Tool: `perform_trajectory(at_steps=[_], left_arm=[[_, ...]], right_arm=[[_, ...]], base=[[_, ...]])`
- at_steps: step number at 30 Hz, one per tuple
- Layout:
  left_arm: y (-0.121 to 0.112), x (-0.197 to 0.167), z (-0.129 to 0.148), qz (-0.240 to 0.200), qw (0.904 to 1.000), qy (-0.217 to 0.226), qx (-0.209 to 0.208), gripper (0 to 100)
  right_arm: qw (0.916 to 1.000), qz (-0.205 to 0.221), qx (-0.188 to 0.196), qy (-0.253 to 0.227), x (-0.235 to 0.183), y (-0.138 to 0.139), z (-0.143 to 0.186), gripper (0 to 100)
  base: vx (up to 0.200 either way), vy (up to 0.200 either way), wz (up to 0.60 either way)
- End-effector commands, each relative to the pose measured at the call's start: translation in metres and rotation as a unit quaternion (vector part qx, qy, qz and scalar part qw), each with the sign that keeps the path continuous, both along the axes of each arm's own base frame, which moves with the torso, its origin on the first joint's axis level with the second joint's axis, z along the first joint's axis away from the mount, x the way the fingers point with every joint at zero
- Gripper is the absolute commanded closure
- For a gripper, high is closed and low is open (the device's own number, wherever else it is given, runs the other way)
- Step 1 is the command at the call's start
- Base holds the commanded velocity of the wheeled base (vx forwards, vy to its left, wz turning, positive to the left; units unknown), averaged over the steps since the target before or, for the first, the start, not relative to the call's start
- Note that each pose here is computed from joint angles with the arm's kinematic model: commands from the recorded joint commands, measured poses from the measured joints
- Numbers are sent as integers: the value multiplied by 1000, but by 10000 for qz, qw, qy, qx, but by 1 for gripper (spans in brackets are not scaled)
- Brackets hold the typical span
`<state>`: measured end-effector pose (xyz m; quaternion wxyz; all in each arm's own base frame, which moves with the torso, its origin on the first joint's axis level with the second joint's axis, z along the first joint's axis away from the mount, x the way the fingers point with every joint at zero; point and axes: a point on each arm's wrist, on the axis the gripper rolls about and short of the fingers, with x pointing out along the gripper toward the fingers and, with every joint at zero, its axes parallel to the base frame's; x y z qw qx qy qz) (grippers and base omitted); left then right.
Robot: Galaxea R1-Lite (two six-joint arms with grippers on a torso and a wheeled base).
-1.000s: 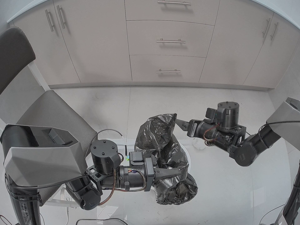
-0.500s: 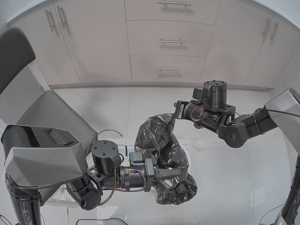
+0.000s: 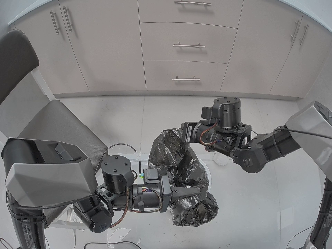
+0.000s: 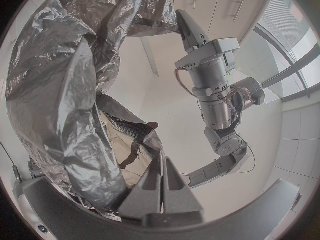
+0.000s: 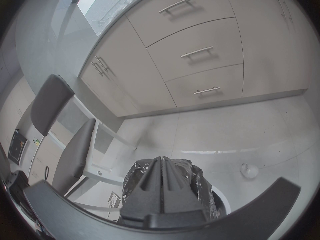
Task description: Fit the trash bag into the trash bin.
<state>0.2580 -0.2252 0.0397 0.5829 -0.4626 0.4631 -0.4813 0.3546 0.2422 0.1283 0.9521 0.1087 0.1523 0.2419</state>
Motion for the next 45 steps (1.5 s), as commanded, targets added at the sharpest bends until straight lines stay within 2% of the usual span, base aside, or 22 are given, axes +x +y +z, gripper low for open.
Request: perform_trajectory(at_steps=[1, 4, 5, 10, 20, 26, 32, 38, 45], left_arm=[[0, 0, 0, 3, 10000, 4, 2, 100], [0, 0, 0, 4, 10000, 12, 1, 100], [0, 0, 0, -5, 10000, 4, 2, 100], [0, 0, -1, -4, 10000, 18, 6, 100], [0, 0, -1, -5, 10000, 10, 7, 100], [0, 0, -1, -5, 10000, 10, 7, 100], [0, 0, -1, 3, 10000, 15, 12, 100], [0, 0, -1, -5, 10000, 16, 12, 100], [0, 0, -2, 3, 10000, 27, 22, 100]], right_arm=[[9996, 70, -158, 230, 0, 7, -23, 100], [9993, 62, -211, 305, 3, 9, -33, 100], [9985, 32, -308, 443, 9, 10, -51, 100], [9962, 8, -496, 722, 19, 14, -87, 100], [9884, 39, -831, 1268, 21, 13, -134, 100], [9819, -28, -1008, 1603, 26, 6, -142, 100], [9710, -61, -1264, 2026, 30, 3, -159, 100], [9678, -110, -1328, 2136, 39, 3, -180, 100], [9686, -139, -1285, 2126, 42, 3, -179, 100]], base=[[0, 0, 0], [0, 0, 0], [0, 0, 0], [0, 0, 0], [0, 0, 0], [0, 0, 0], [0, 0, 0], [0, 0, 0], [0, 0, 0]])
